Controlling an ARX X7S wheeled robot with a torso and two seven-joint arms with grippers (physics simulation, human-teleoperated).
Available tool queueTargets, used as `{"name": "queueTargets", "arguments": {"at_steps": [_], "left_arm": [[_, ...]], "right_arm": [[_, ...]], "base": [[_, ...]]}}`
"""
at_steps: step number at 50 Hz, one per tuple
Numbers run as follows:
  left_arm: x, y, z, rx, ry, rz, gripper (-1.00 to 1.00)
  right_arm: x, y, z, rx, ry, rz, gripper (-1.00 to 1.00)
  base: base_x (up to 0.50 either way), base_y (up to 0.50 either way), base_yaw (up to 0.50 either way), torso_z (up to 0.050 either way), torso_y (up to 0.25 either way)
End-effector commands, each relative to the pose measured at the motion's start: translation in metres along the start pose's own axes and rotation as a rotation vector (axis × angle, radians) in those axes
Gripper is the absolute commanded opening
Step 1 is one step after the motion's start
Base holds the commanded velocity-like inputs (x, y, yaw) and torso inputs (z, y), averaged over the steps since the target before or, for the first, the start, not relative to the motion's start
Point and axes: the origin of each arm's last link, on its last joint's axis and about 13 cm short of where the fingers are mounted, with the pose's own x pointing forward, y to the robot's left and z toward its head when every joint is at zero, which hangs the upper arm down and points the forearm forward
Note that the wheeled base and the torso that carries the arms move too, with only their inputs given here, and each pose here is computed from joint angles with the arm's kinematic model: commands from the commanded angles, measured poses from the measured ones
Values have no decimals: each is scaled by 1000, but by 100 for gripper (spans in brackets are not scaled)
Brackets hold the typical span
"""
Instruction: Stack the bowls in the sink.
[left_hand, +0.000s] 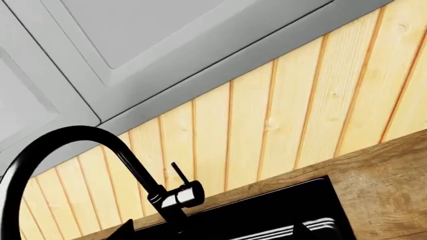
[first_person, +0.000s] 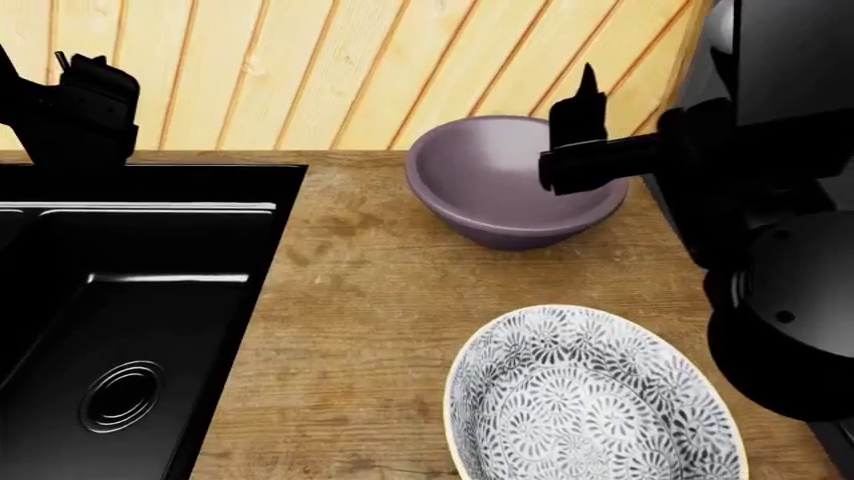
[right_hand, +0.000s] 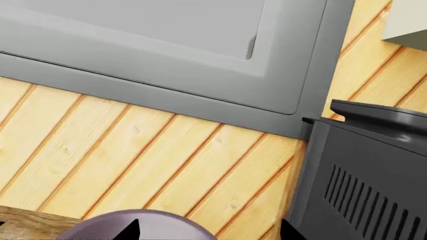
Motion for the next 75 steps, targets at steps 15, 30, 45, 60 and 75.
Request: {"name": "queueTargets", "arguments": {"at_steps": [15,30,45,60,75], "left_arm": [[-2,1,6,6,-12,3,100],[-2,1,8,-4,-24,-1,100],[-3,1,8,-6,-23,-2,100],[-3,0,4,-6,-17,-5,100],[-4,1,7,-11,-24,-6,100]], "right_arm": [[0,0,5,-14,19,-14,100],[-35,-27,74,65,269,26,100],[-63,-41,69,185,539,123,100],[-77,-46,58,168,631,165,100],[-82,-44,42,151,713,192,100]], "base": [[160,53,0,0,0],[0,0,0,0,0],[0,0,0,0,0],[0,0,0,0,0],[0,0,0,0,0]]}}
